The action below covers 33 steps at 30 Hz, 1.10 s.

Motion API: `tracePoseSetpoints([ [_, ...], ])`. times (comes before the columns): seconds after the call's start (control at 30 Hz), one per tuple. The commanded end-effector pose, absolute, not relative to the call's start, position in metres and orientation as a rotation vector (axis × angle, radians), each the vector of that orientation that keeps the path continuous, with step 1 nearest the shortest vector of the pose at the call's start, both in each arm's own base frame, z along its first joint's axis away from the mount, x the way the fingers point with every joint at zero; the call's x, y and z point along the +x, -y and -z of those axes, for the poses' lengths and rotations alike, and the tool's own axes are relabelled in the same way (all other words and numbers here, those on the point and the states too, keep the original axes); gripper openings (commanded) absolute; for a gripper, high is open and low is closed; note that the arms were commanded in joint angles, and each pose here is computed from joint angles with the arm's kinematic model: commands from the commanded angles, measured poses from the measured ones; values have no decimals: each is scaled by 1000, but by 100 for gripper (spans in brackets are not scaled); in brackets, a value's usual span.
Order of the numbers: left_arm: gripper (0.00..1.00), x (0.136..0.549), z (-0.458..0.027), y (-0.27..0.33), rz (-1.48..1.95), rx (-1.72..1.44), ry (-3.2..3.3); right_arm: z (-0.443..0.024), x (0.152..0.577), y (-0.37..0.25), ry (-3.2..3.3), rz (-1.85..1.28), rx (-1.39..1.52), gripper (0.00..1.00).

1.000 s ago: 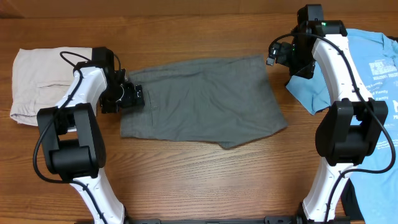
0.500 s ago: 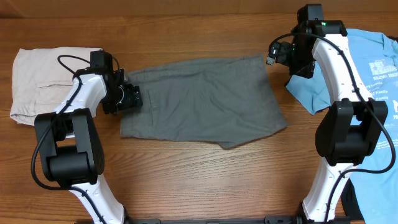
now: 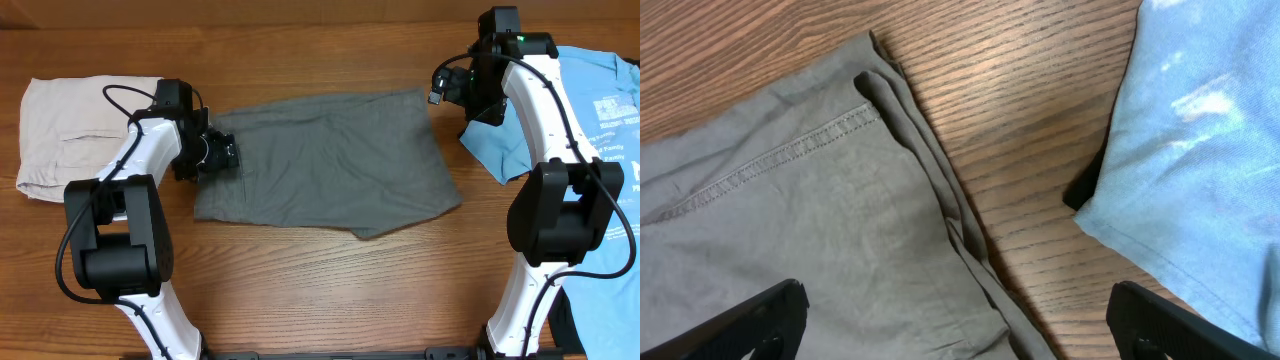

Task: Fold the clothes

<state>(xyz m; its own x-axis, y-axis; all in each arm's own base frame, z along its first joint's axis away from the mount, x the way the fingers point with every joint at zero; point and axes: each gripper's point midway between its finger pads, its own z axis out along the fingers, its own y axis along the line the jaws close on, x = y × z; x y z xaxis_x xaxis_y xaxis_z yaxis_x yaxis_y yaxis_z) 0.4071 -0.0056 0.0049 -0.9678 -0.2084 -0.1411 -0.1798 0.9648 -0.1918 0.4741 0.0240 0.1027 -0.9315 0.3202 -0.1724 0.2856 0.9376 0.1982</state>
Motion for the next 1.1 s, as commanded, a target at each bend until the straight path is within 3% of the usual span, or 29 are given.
tracePoseSetpoints([
  [0.0, 86, 371, 39, 18, 313, -350, -3103, -103, 476, -24, -2886, -237, 444, 100],
  [0.23, 74, 372, 39, 18, 313, -350, -3102, -103, 476, -24, -2886, -237, 444, 100],
  [0.53, 31, 371, 39, 18, 313, -349, -3103, -103, 476, -24, -2886, -237, 444, 100],
  [0.63, 31, 371, 39, 18, 313, -349, -3103, -103, 476, -24, -2886, -237, 444, 100],
  [0.7, 36, 370, 39, 18, 312, -350, -3107, -103, 476, -24, -2886, -237, 444, 100],
  [0.8, 52, 368, 40, 12, 268, -352, -3116, -103, 476, -24, -2886, -237, 444, 100],
  [1.07, 52, 362, 42, -5, 108, -379, -3139, -103, 476, -24, -2886, -237, 444, 100],
])
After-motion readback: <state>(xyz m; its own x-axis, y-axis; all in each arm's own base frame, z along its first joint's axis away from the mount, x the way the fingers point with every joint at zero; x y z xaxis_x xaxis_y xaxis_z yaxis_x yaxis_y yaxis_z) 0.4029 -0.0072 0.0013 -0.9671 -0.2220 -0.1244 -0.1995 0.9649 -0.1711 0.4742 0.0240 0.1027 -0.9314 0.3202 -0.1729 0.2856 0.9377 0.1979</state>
